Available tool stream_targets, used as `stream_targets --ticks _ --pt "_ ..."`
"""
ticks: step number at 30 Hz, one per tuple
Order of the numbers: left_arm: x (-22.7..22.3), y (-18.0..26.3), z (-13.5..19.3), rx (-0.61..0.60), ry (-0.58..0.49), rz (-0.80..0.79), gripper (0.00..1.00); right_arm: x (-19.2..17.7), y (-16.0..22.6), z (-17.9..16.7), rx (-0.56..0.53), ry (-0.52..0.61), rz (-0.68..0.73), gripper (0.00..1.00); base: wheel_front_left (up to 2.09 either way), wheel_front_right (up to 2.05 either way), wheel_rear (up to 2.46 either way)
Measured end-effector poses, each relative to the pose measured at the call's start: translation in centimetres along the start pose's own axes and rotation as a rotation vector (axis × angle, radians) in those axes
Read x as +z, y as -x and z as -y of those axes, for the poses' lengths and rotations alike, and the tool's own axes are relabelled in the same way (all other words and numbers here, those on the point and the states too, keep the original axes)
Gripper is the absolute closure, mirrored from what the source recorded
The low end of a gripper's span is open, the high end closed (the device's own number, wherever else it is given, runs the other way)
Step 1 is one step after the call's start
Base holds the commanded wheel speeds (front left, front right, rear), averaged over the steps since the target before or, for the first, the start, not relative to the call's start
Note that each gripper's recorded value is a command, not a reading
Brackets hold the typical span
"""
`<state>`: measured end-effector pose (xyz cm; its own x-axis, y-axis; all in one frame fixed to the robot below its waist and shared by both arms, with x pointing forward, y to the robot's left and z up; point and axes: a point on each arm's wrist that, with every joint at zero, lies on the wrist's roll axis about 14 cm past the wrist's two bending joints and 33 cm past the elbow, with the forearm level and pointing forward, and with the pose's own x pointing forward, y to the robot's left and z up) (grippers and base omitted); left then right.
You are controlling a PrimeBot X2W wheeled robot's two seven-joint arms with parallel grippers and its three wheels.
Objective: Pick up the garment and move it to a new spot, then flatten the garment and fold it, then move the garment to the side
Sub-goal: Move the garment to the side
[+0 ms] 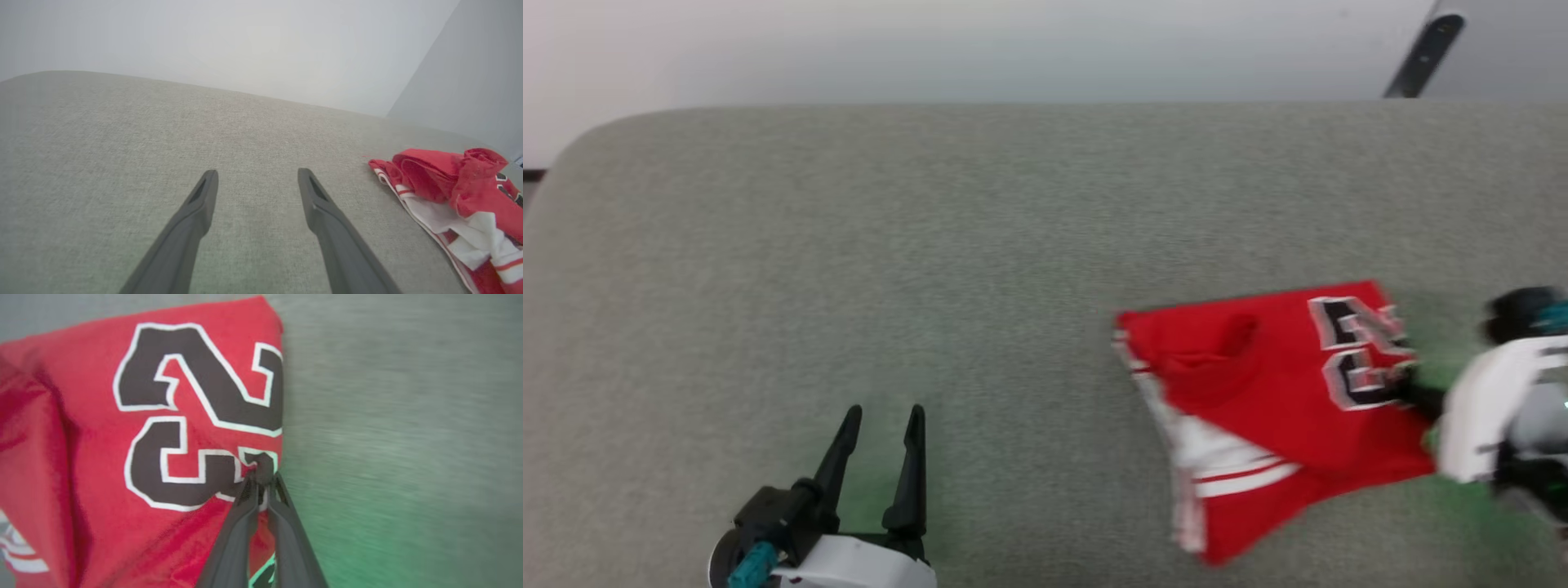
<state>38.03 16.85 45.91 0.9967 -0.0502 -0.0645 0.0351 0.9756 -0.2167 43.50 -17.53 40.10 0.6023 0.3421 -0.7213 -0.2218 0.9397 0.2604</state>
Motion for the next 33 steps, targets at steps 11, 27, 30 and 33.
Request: stream_targets --ticks 11,27,30,33 --pt "0.1 -3.2 3.2 -0.129 -0.035 0.016 0.0 2.8 8.6 12.8 -0.329 -0.064 0.162 1.0 0.0 0.0 0.0" --pt "-0.5 -6.6 4.3 -0.197 -0.08 -0.006 0.0 2.9 13.2 23.6 -0.687 -0.128 0.198 1.0 0.0 0.0 0.0" --pt "-0.9 -6.9 3.9 -0.192 -0.089 -0.018 0.0 2.0 11.9 24.0 -0.695 -0.135 0.182 1.0 0.0 0.0 0.0" --pt "-1.1 -7.1 3.7 -0.189 -0.096 -0.025 0.0 1.3 10.9 24.4 -0.712 -0.117 0.159 1.0 0.0 0.0 0.0"
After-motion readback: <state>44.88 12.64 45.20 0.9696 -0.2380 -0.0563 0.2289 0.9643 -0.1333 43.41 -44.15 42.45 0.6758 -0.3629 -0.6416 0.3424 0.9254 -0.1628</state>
